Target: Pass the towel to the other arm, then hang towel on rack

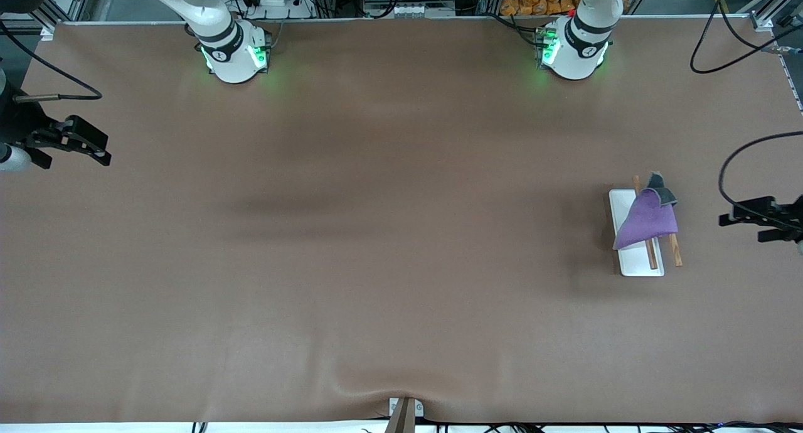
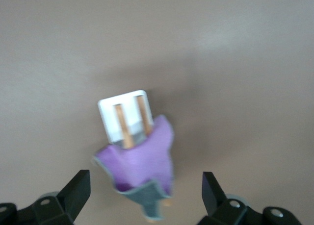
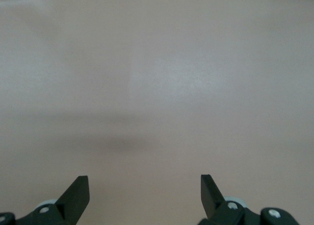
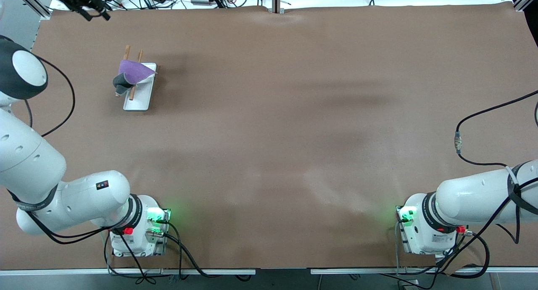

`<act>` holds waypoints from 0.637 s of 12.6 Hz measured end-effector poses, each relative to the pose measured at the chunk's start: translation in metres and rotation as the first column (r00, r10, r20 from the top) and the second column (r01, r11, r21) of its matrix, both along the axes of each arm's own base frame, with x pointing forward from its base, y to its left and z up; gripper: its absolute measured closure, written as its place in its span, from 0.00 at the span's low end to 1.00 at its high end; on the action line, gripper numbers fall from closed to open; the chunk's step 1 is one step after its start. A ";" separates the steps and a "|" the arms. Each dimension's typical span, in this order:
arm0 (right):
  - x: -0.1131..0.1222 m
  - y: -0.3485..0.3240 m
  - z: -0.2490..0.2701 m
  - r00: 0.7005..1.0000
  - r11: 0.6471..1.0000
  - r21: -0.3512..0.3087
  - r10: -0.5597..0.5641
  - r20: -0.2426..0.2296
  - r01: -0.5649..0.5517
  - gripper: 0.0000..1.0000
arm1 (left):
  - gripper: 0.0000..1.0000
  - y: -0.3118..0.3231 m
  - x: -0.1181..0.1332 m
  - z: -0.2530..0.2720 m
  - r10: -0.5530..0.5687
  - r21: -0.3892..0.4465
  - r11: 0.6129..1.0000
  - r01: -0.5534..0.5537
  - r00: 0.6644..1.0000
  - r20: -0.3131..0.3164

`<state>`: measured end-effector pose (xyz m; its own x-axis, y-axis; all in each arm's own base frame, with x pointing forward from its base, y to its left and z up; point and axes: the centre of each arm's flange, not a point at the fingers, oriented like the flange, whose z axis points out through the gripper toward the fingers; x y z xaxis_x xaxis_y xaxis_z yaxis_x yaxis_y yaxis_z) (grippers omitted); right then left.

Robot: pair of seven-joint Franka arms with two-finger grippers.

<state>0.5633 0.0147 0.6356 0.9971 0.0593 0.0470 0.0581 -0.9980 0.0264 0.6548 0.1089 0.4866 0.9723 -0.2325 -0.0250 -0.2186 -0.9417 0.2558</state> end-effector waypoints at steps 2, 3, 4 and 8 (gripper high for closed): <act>0.000 0.000 0.000 1.000 1.000 0.000 0.000 -0.001 0.000 0.00 | 0.00 -0.056 -0.003 0.022 0.064 0.020 0.998 -0.064 0.997 -0.031; 0.000 0.000 0.000 1.000 1.000 0.000 0.000 -0.001 0.000 0.00 | 0.00 -0.084 -0.005 0.029 0.096 0.032 0.995 -0.094 0.994 -0.051; 0.000 0.000 0.000 1.000 1.000 0.000 0.000 -0.001 0.000 0.00 | 0.00 -0.109 -0.009 0.035 0.126 0.044 0.991 -0.123 0.990 -0.070; 0.000 0.000 -0.001 1.000 1.000 0.000 0.000 -0.002 0.000 0.00 | 0.00 -0.181 -0.024 0.058 0.205 0.102 0.975 -0.196 0.975 -0.088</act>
<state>0.5636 0.0145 0.6350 0.9972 0.0589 0.0450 0.0578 -0.9980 0.0263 0.6303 -0.0723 0.5445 0.9907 -0.0257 -0.1336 -0.0017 -0.9843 0.1765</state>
